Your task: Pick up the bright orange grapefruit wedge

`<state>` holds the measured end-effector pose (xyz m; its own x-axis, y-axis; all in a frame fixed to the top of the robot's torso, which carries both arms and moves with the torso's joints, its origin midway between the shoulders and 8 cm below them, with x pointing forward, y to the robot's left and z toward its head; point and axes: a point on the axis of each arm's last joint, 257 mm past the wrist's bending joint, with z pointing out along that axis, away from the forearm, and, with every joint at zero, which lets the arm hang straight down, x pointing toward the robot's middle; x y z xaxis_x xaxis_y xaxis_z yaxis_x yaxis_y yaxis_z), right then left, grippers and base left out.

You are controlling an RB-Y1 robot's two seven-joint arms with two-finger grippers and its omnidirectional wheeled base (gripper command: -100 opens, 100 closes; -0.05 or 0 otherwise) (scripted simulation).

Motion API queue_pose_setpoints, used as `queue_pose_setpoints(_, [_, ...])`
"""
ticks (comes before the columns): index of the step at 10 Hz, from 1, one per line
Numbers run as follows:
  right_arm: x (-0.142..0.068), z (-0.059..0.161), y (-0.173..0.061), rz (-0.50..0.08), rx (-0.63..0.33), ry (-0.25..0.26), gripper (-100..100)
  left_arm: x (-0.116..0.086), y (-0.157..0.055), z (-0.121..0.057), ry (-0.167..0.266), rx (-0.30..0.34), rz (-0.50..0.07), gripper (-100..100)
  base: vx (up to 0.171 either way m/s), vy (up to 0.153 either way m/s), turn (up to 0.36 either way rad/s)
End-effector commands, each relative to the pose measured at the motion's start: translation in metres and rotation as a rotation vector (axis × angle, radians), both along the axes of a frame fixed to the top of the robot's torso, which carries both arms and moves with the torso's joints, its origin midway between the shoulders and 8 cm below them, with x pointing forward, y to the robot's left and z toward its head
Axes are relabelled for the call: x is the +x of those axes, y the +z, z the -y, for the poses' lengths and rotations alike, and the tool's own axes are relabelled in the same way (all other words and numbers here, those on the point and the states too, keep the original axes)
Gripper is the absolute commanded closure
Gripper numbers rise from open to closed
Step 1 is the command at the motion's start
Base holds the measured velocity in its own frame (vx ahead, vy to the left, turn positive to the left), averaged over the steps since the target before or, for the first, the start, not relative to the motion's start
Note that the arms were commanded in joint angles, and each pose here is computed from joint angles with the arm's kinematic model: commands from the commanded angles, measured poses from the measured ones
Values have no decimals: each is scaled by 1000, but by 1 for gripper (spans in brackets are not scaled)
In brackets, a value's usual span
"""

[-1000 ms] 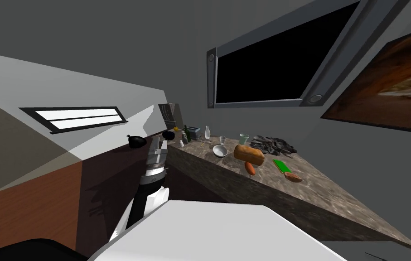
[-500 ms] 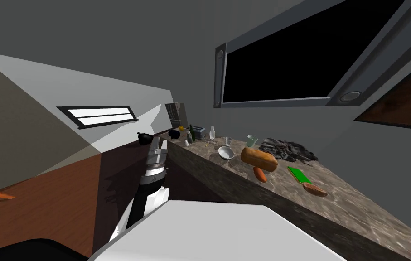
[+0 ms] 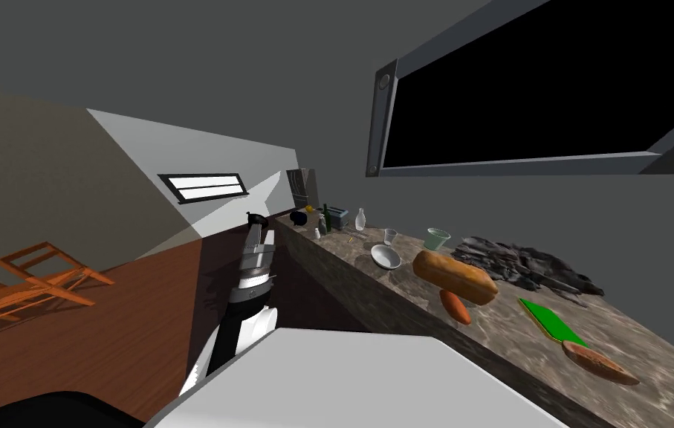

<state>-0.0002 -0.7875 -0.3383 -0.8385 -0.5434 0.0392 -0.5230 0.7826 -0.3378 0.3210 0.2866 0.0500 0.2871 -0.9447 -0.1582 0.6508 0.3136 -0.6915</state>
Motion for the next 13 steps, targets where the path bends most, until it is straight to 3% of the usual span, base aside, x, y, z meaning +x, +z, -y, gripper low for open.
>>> queue_pose_setpoints(1, [-9, 15, 14, -27, -34, 8, -100, 0, 0, 0, 0, 0, 0, 0, 26, 22, 201])
queue_pose_setpoints(4, [-18, 35, 34, -61, -88, 19, -100, 0, 0, 0, 0, 0, 0, 0, 45, 26, 309])
queue_pose_setpoints(8, [-22, 32, 29, -65, -82, 17, -100, 0, 0, 0, 0, 0, 0, 0, 26, 10, 238])
queue_pose_setpoints(9, [-22, 32, 28, -64, -80, 17, 0, 0, 0, 0, 0, 0, 0, 0, 4, 0, -11])
queue_pose_setpoints(10, [-29, 28, 16, -67, -79, 9, -100, 0, 0, 0, 0, 0, 0, 0, 8, -35, 65])
queue_pose_setpoints(12, [-36, 23, 4, -70, -78, 0, -100, 0, 0, 0, 0, 0, 0, 0, -3, -42, 63])
queue_pose_setpoints(13, [-33, 26, 11, -69, -77, 4, -100, 0, 0, 0, 0, 0, 0, 0, -13, -11, 24])
